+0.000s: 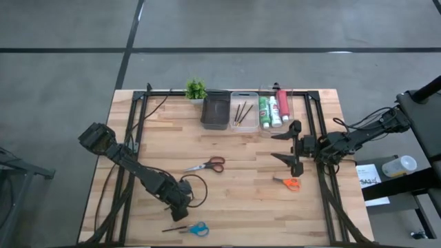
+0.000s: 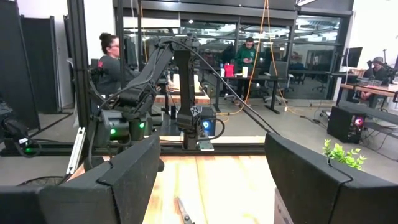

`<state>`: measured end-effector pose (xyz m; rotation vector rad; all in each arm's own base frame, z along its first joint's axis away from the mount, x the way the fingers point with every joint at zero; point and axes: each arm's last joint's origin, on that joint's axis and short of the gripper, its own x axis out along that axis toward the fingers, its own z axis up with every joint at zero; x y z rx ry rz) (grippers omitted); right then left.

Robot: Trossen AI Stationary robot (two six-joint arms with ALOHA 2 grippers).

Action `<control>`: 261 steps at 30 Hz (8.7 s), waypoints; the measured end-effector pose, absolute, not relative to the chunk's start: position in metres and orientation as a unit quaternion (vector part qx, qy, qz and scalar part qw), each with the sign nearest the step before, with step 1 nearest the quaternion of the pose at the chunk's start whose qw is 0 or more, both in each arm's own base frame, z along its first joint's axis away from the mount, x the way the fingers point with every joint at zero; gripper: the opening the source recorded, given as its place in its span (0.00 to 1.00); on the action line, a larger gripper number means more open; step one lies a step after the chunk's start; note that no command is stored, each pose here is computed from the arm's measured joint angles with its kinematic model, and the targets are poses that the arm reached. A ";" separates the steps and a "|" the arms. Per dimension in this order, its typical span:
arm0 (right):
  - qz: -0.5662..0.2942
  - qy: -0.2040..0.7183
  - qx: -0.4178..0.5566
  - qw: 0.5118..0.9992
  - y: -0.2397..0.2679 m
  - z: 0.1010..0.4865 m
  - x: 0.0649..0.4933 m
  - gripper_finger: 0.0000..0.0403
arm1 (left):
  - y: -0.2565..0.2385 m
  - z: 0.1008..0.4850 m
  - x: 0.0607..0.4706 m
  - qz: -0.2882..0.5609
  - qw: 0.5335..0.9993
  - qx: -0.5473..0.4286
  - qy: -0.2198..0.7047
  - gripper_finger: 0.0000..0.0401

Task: Pick & Place Paint Supplies
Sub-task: Put the top silver paint brush into the white transparent bin

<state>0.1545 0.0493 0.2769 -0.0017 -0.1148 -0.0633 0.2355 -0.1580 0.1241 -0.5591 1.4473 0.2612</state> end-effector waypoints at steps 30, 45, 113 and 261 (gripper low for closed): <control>-0.032 -0.057 -0.002 0.998 0.049 0.277 0.154 0.71 | -0.141 0.125 0.223 0.143 0.657 -0.185 0.717 0.25; -0.032 -0.057 -0.002 0.998 0.049 0.277 0.154 0.71 | -0.132 0.126 0.225 0.162 0.654 -0.170 0.719 0.25; -0.032 -0.057 -0.002 0.998 0.049 0.277 0.154 0.71 | -0.132 0.133 0.225 0.152 0.683 -0.176 0.692 0.04; -0.048 -0.045 -0.296 0.953 0.049 0.277 0.155 0.71 | -0.126 0.121 0.252 0.069 0.738 -0.154 0.653 0.29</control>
